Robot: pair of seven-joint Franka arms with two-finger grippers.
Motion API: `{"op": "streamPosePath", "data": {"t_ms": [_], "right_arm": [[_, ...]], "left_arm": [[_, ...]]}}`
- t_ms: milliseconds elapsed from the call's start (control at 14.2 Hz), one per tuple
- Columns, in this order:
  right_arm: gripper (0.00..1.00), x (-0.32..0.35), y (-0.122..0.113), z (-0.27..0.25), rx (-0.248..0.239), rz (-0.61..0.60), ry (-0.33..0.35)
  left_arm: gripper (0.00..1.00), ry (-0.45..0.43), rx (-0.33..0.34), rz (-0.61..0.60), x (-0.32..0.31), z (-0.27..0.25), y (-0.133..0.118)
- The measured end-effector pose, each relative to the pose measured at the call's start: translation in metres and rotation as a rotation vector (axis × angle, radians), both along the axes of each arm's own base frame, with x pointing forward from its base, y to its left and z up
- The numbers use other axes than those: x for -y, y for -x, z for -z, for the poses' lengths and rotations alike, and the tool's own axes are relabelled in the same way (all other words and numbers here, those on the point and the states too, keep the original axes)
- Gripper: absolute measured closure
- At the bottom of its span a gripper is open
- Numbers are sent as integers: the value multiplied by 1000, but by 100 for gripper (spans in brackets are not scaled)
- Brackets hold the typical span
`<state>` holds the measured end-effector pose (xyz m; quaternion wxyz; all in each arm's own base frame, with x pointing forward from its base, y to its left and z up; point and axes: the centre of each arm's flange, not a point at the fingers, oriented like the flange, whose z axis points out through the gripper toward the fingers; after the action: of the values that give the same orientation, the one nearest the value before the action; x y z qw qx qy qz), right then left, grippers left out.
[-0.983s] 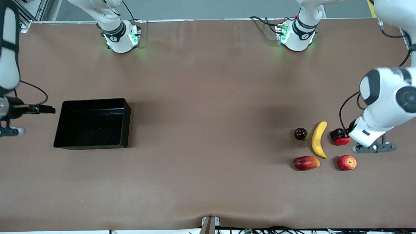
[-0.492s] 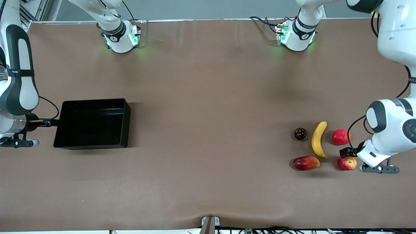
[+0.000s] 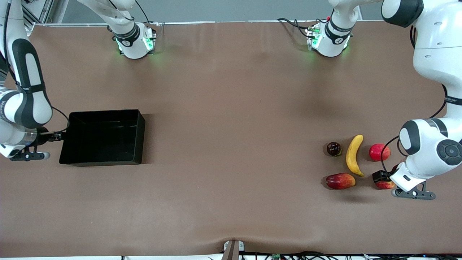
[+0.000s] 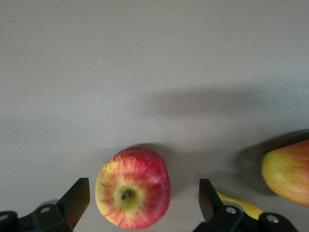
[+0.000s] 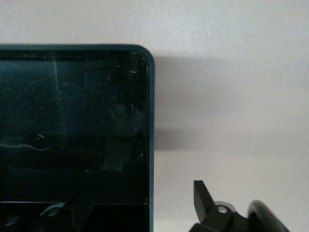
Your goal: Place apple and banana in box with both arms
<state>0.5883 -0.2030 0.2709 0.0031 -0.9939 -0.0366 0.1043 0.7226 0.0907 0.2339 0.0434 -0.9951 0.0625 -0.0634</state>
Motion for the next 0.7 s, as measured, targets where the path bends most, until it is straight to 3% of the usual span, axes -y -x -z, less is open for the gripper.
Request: {"op": "streamPosePath", "data": {"t_ms": [421,492,562,702], "right_arm": [[78,19,15,13,12,-8,-55],[88,17,15,14,11,-8,-59],[95,16,14,14,14,-6,-63],[94,15,14,14,12,-10,-65]], "left_arm": [[3,5,-19,6,-12,28,4],[13,5,-19,7,-12,28,3],[24,4,-17,8,-12,27,3],[29,3,-10,9,-13,23,1]]}}
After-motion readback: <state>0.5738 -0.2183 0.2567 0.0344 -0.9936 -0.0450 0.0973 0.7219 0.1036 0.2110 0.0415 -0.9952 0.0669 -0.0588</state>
